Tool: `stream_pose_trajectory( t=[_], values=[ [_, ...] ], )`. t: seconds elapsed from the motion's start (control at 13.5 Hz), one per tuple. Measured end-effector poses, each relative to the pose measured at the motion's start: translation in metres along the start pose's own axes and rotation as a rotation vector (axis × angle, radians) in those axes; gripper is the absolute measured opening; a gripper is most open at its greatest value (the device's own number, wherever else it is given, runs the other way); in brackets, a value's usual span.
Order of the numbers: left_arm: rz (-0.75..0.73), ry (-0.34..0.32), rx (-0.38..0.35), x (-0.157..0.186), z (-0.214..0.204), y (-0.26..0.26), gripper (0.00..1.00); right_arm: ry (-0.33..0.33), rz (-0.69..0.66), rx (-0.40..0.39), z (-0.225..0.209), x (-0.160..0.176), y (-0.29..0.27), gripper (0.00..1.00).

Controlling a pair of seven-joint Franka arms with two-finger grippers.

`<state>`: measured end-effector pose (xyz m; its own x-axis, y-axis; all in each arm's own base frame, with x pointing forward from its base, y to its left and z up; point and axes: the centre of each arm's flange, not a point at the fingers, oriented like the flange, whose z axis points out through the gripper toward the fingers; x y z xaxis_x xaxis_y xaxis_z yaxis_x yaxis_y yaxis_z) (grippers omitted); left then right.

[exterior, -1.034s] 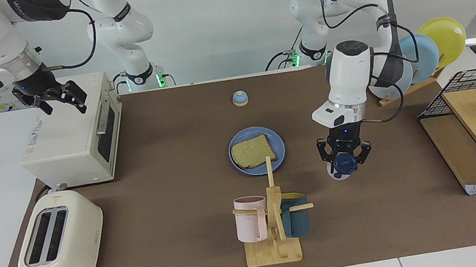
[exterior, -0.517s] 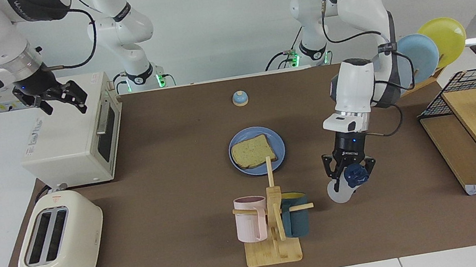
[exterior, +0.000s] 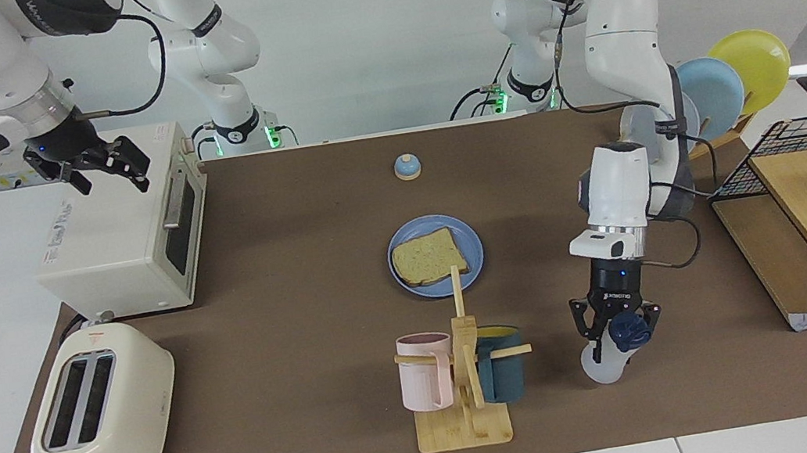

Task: Put bread on plate and add seasoning
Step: 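Set the bottle down beside the mug rack and open the left gripper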

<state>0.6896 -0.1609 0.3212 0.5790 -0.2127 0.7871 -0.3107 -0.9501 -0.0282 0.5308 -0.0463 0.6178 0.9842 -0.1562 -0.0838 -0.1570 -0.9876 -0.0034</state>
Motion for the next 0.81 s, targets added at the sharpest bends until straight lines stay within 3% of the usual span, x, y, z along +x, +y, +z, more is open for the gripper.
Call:
stream_pose_trajectory(
  t=[0.81],
  values=[
    [0.046,-0.032,0.001,-0.023,0.020,0.001,0.44,0.000,-0.001,0.000,0.000,0.000,-0.001,1.00]
  ],
)
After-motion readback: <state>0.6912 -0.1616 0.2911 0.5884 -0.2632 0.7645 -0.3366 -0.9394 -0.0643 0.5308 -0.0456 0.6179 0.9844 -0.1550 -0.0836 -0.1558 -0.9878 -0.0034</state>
